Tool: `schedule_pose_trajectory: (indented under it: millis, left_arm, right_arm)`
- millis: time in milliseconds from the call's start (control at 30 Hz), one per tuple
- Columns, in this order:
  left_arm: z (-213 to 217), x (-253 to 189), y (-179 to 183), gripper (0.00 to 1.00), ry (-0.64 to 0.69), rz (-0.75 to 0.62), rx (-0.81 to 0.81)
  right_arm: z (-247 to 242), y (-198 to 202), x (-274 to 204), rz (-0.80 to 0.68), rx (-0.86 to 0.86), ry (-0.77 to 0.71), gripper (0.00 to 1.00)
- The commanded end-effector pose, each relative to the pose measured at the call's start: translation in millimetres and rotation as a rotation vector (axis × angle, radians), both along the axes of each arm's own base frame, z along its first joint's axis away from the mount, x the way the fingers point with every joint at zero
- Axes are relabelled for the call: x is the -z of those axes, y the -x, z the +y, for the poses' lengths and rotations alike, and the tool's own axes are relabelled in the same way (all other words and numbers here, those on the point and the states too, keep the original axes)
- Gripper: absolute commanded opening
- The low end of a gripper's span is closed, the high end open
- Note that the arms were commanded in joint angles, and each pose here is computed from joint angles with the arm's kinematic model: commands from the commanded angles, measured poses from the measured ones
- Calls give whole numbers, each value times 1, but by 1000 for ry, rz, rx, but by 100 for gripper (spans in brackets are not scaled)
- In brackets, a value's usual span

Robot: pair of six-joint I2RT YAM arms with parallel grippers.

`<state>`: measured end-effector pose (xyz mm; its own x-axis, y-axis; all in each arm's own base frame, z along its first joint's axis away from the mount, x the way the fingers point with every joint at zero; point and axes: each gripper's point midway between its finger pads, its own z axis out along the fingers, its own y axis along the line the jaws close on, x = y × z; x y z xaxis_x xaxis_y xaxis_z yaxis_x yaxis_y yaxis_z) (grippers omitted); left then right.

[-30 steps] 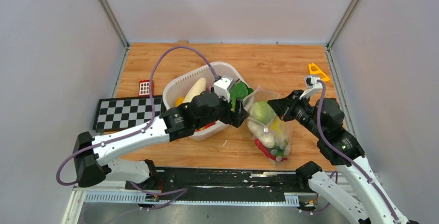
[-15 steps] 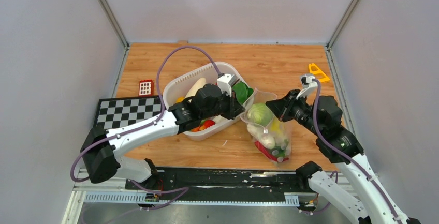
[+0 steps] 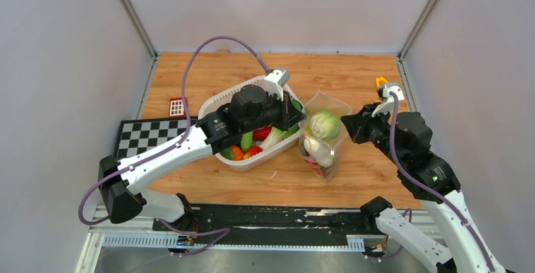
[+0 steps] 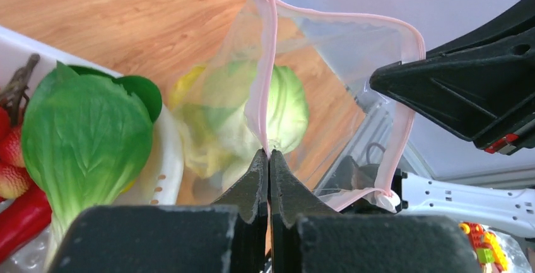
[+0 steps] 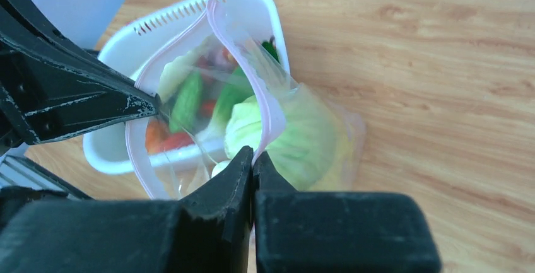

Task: Place the food in the zip-top bag and seal the zipper
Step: Adjust the zipper food storage bag at the center of the board, then pick up the fake vegetable from the bin.

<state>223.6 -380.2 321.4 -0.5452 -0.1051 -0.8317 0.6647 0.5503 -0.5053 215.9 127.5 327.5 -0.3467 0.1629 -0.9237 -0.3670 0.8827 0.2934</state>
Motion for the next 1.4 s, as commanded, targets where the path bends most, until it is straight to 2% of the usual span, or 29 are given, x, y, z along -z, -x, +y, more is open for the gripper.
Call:
schedule_pose_trajectory:
  millis: [0, 67, 167, 233, 367, 400, 433, 567, 767, 933, 1000, 1367]
  left_arm:
    - [-12, 17, 6, 0, 11, 87, 47]
    - [-19, 4, 14, 0, 71, 84, 102]
    - [-20, -10, 17, 0, 124, 60, 119]
    - [-16, -7, 13, 0, 104, 56, 91]
    - [-3, 11, 4, 0, 40, 46, 19]
    - [2, 16, 2, 5, 20, 40, -8]
    - [8, 19, -1, 15, -1, 32, -32]
    - [29, 27, -5, 60, -76, -12, -85]
    - [52, 15, 3, 88, -100, -87, -81]
    - [72, 11, 12, 97, -140, -151, -68]
    - [87, 17, 7, 99, -195, -164, -119]
    - [156, 79, -37, 100, -442, -46, -399]
  right_arm:
    - [-3, 0, 31, 154, 18, 88, 1]
    - [-7, 2, 26, 154, 43, 72, 1]
    - [0, 7, -4, 10, 4, -39, 5]
    - [9, 14, -20, -51, -65, -90, 8]
    - [12, 15, -16, 18, -74, -76, 3]
    - [13, 14, -12, 30, -72, -71, 3]
    - [13, 13, -8, 38, -67, -70, 2]
    - [14, 12, -3, 34, -61, -99, 2]
    - [18, 10, 3, 47, -68, -104, 2]
    - [19, 9, 4, 48, -69, -109, 2]
    - [20, 10, 5, 48, -73, -111, 2]
    - [23, 11, 7, 53, -89, -122, 2]
